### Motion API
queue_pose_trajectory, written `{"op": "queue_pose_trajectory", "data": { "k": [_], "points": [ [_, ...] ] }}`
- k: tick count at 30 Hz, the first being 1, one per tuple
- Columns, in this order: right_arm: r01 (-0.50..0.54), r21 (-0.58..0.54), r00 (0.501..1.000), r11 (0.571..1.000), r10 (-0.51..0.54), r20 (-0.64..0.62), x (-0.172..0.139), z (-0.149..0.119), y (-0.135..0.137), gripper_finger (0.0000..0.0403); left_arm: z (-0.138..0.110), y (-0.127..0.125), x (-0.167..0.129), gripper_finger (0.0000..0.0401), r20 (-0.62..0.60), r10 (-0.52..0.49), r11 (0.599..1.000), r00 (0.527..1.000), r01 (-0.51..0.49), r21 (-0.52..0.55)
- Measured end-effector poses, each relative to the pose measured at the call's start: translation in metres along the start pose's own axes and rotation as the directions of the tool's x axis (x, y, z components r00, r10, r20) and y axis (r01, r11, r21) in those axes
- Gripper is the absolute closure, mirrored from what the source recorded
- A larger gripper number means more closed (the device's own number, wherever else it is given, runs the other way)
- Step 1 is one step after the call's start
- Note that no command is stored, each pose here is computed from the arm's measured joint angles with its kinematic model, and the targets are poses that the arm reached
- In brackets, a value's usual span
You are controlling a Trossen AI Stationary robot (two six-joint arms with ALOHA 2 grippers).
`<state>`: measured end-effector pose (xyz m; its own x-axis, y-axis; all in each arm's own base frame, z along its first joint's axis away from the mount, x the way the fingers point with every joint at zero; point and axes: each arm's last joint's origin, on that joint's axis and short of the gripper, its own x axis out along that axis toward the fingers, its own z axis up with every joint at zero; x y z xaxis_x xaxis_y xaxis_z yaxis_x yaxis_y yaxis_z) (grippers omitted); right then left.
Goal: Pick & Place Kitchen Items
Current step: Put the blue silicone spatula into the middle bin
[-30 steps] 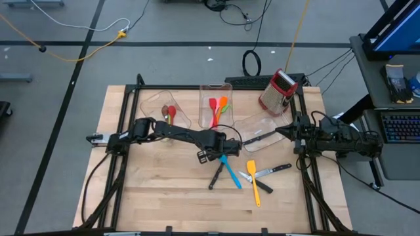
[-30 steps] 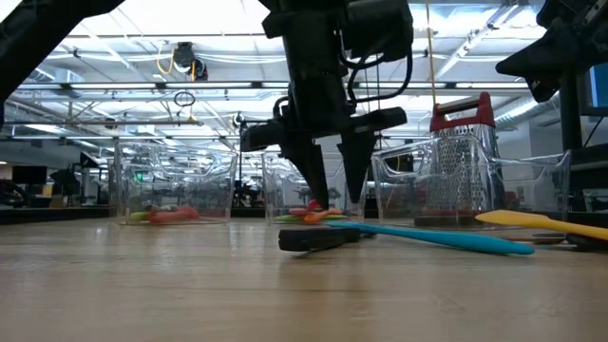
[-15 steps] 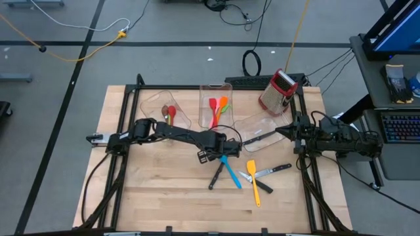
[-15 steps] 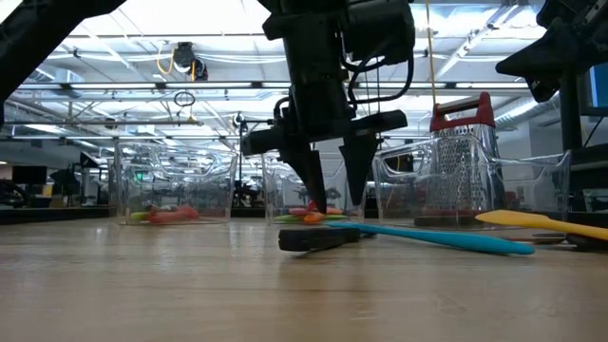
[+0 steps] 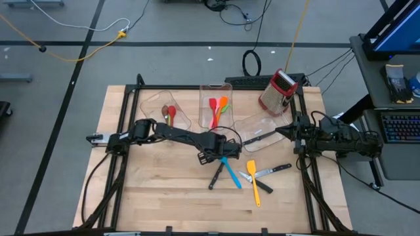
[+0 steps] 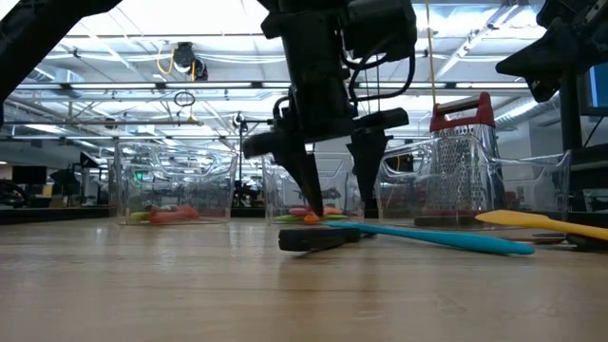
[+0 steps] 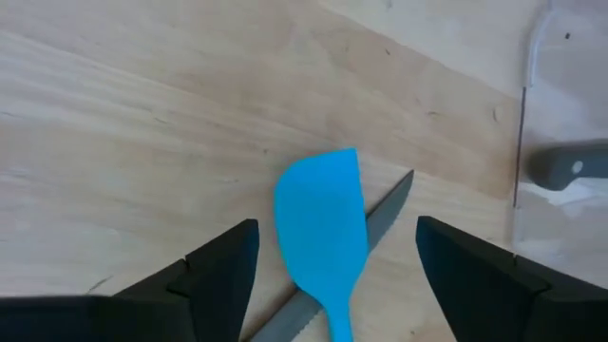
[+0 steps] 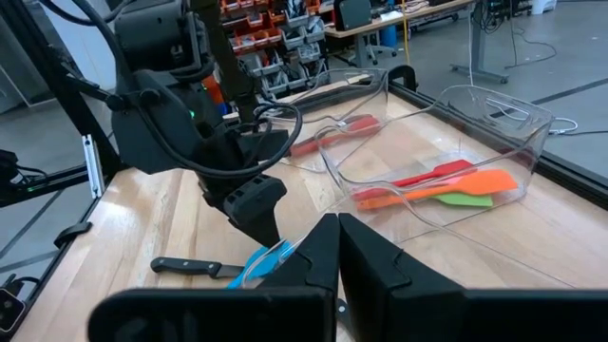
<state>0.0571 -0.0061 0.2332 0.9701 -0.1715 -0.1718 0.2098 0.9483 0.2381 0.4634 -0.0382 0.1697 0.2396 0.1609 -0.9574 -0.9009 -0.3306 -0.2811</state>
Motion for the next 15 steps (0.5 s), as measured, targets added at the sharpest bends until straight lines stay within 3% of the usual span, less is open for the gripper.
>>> {"op": "queue_pose_trajectory", "data": {
  "k": [9,15],
  "points": [
    [0.000,0.000,1.000,1.000,0.000,0.000,0.000,0.000,0.000,0.0399,-0.001,0.014,0.030,0.0130,-0.072,-0.039,0.994,0.997,0.031,-0.103],
    [0.000,0.000,1.000,1.000,0.000,0.000,0.000,0.000,0.000,0.0399,-0.001,0.017,0.034,0.0151,-0.046,-0.038,0.992,0.998,0.032,-0.125]
  ]
}}
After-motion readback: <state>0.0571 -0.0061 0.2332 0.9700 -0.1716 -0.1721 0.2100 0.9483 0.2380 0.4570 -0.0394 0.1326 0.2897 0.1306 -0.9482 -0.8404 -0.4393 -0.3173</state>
